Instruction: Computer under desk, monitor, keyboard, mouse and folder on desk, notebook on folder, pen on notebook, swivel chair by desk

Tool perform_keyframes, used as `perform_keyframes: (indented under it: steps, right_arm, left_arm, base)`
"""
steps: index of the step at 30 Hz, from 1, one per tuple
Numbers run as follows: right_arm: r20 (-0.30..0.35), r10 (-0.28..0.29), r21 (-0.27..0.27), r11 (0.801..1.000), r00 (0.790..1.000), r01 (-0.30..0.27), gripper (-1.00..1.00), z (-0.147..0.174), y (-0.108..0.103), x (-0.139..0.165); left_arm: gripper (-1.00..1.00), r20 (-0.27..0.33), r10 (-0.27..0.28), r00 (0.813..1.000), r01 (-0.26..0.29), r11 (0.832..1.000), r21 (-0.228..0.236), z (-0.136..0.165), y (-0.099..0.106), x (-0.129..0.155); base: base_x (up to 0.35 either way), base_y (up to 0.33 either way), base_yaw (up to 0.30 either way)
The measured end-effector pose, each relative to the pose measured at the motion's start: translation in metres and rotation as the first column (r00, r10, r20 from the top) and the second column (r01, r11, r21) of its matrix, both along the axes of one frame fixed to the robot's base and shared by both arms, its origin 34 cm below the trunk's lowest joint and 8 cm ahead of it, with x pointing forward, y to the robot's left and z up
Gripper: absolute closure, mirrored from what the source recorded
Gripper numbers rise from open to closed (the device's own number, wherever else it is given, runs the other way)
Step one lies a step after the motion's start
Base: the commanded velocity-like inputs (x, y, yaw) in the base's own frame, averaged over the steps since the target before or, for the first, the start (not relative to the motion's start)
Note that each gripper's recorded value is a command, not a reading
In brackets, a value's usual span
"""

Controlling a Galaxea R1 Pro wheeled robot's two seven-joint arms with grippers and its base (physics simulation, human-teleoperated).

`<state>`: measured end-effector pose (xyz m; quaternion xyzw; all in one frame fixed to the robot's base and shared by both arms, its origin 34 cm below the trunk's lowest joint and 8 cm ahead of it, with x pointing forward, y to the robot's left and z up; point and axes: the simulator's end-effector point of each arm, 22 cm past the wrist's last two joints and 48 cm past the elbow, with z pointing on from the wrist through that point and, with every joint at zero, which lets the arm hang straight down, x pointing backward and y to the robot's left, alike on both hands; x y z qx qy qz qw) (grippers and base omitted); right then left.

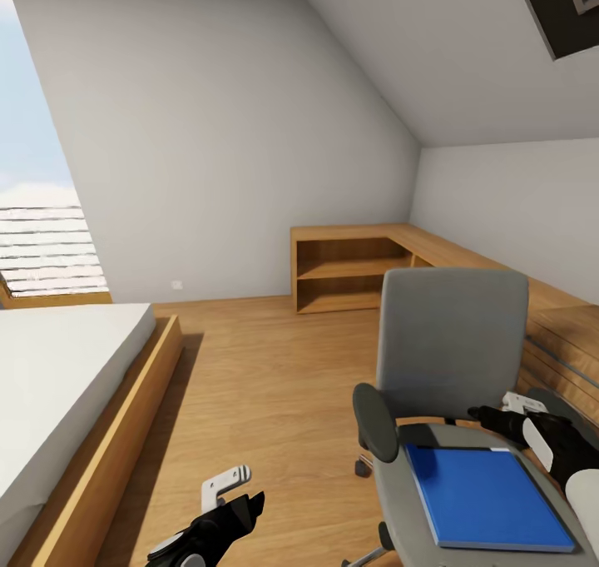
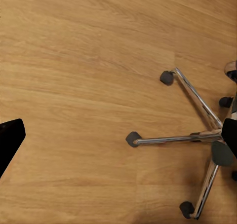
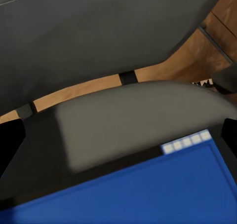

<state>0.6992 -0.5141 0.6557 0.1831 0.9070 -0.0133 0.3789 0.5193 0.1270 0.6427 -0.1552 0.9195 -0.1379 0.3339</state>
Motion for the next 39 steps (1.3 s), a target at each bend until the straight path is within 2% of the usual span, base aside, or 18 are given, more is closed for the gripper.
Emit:
perform_keyframes:
  steps: [18, 25, 39]
  right_arm:
    - [-0.012, -0.016, -0.022, 1.000, 1.000, 0.016, -1.00, -0.037, -0.009, -0.009]
    - [-0.025, -0.051, -0.054, 0.997, 0.998, 0.049, -1.00, -0.037, -0.020, -0.013]
    - [-0.026, -0.057, -0.059, 0.997, 0.998, 0.056, -1.00, -0.037, -0.021, -0.014]
  left_arm:
    - [-1.00, 0.006, 0.003, 1.000, -0.003, 1.000, 0.001, -0.034, 0.002, -0.004]
    - [-1.00, 0.006, 0.004, 1.000, -0.004, 1.000, 0.002, -0.034, 0.002, -0.004]
    - [-1.00, 0.006, 0.006, 1.000, -0.006, 1.000, 0.002, -0.034, 0.003, -0.004]
  base:
    - [0.000, 0.000, 0.000]
    - [0.000, 0.000, 0.000]
    - [0.000, 0.000, 0.000]
